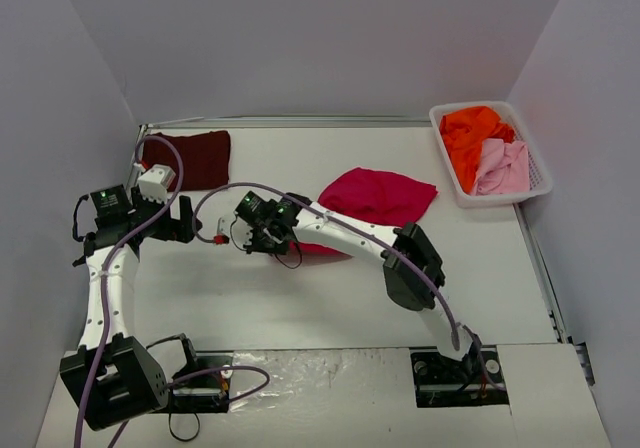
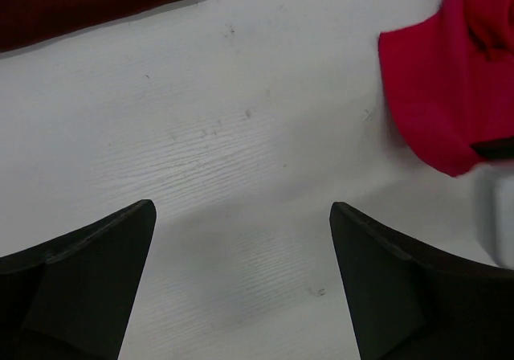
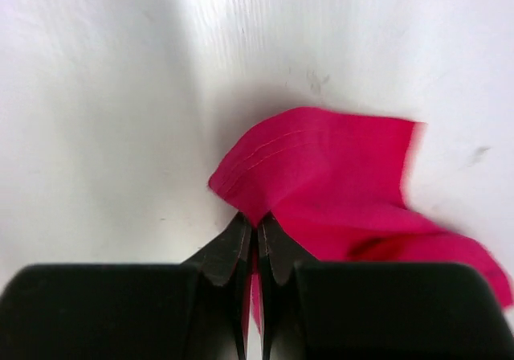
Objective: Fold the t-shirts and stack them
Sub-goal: Flatten out the tshirt
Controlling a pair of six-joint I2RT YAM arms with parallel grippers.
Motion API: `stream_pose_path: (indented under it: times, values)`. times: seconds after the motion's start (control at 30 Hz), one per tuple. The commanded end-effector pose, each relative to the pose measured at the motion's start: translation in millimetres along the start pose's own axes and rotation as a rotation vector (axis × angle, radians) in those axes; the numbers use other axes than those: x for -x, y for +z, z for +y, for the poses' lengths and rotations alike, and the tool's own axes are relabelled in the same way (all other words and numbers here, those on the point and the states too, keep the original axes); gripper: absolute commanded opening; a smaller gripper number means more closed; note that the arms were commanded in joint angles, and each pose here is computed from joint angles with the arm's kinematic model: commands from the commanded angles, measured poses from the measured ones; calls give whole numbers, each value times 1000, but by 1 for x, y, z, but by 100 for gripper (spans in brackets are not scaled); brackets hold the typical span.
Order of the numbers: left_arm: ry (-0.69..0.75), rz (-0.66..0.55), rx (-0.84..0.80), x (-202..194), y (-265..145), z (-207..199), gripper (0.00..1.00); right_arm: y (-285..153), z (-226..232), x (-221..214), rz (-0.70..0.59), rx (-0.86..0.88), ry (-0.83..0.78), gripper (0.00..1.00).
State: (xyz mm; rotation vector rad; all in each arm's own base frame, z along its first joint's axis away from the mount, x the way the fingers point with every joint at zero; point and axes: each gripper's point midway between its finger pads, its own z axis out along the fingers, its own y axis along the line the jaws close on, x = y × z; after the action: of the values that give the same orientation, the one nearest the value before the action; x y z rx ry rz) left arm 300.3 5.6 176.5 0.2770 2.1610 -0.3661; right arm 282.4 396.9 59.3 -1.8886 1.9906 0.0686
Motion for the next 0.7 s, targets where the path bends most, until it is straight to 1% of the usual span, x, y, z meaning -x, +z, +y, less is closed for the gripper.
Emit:
stream_pose_path:
  times: [0.0, 0.03, 0.1, 0.13, 0.17, 0.23, 0.27, 0.3, 0.33, 0.37, 0.4, 0.43, 0.47, 0.5, 0.53, 0.57, 0.6, 0.63, 0.67]
  values:
    - [48, -43, 10, 19, -7, 3, 87, -122, -9, 61, -230, -88, -5, 0]
    - [51, -45, 14, 20, -8, 3, 81, -148, -13, 67, -278, -109, -4, 0]
    - [52, -46, 16, 21, -9, 3, 71, -178, -21, 70, -324, -140, 8, 0]
    - [50, -46, 17, 21, -9, 3, 65, -207, -31, 73, -374, -184, 17, 0]
    - [51, -45, 21, 21, -10, 3, 64, -220, -37, 70, -388, -204, 27, 0]
    - [52, -47, 31, 21, -11, 5, 65, -258, -72, 55, -446, -276, 88, 0]
    - [52, -48, 38, 22, -12, 7, 68, -268, -87, 47, -462, -298, 112, 0]
    - [48, -46, 41, 21, -12, 7, 73, -283, -121, 17, -464, -350, 188, 0]
    - [47, -47, 42, 21, -12, 7, 86, -286, -132, 6, -484, -332, 209, 0]
    - [47, -47, 41, 21, -12, 7, 90, -288, -144, -10, -483, -338, 232, 0]
    - [48, -51, 40, 22, -12, 7, 93, -293, -166, -41, -468, -368, 291, 0]
    - [45, -50, 39, 22, -12, 7, 96, -291, -172, -52, -469, -365, 307, 0]
    - [43, -52, 32, 22, -12, 6, 97, -274, -174, -73, -422, -345, 331, 0]
    - [42, -51, 32, 22, -12, 6, 97, -274, -184, -96, -405, -361, 374, 0]
    - [45, -55, 31, 24, -13, 5, 97, -269, -191, -109, -403, -366, 399, 0]
    - [44, -57, 27, 24, -13, 4, 97, -252, -190, -128, -371, -338, 435, 0]
    - [40, -56, 17, 24, -13, 3, 96, -243, -193, -141, -363, -322, 460, 0]
    - [39, -58, 13, 24, -13, 2, 96, -238, -200, -164, -351, -321, 505, 0]
    - [36, -58, 5, 24, -13, 0, 95, -221, -194, -175, -337, -270, 523, 0]
